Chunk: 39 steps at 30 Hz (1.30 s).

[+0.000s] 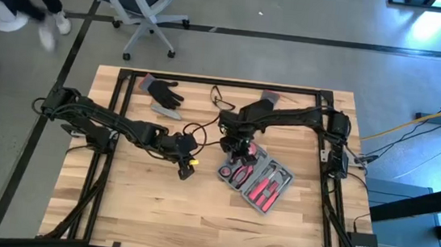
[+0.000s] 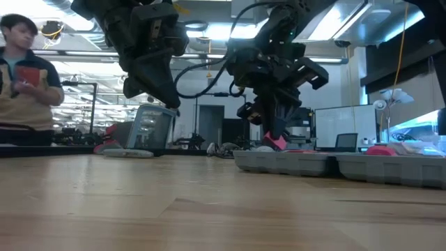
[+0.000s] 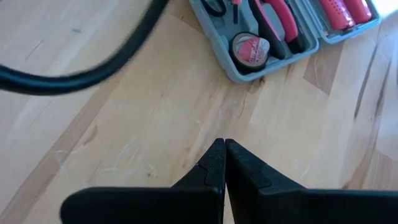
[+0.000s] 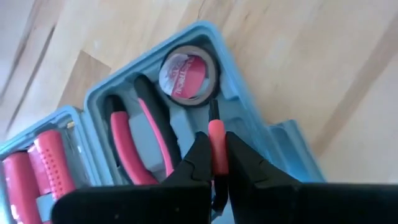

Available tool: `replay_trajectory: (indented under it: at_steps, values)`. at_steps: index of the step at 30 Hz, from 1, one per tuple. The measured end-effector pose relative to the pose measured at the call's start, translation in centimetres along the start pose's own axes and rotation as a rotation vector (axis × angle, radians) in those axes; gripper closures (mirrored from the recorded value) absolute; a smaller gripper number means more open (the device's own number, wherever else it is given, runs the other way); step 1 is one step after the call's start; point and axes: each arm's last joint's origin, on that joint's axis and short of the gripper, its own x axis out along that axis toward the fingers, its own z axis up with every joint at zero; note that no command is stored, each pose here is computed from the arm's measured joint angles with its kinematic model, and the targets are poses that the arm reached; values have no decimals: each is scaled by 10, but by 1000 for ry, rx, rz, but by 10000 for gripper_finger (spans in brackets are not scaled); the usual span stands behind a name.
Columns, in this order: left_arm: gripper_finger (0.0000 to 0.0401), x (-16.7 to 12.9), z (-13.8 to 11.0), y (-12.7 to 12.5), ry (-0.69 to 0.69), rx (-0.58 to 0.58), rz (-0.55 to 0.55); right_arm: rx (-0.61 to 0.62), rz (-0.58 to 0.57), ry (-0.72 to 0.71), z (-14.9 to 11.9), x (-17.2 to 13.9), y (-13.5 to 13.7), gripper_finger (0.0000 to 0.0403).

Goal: Prefit tool cases

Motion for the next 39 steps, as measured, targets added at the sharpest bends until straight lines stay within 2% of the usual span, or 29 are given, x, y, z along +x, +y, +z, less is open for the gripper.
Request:
replay_trajectory:
  at_steps: [10, 29, 36, 39]
  values:
    - [401, 0, 0, 0, 0, 1, 1, 38, 58, -6, -2, 9, -3, 388]
    - [401, 0, 0, 0, -7, 3, 9, 75, 78, -44, 0, 9, -4, 388]
    - [401, 0, 0, 0, -9, 5, 12, 82, 94, -46, 2, 11, 0, 311]
    - [401, 0, 0, 1, -11, 6, 15, 95, 87, -41, 3, 12, 0, 290]
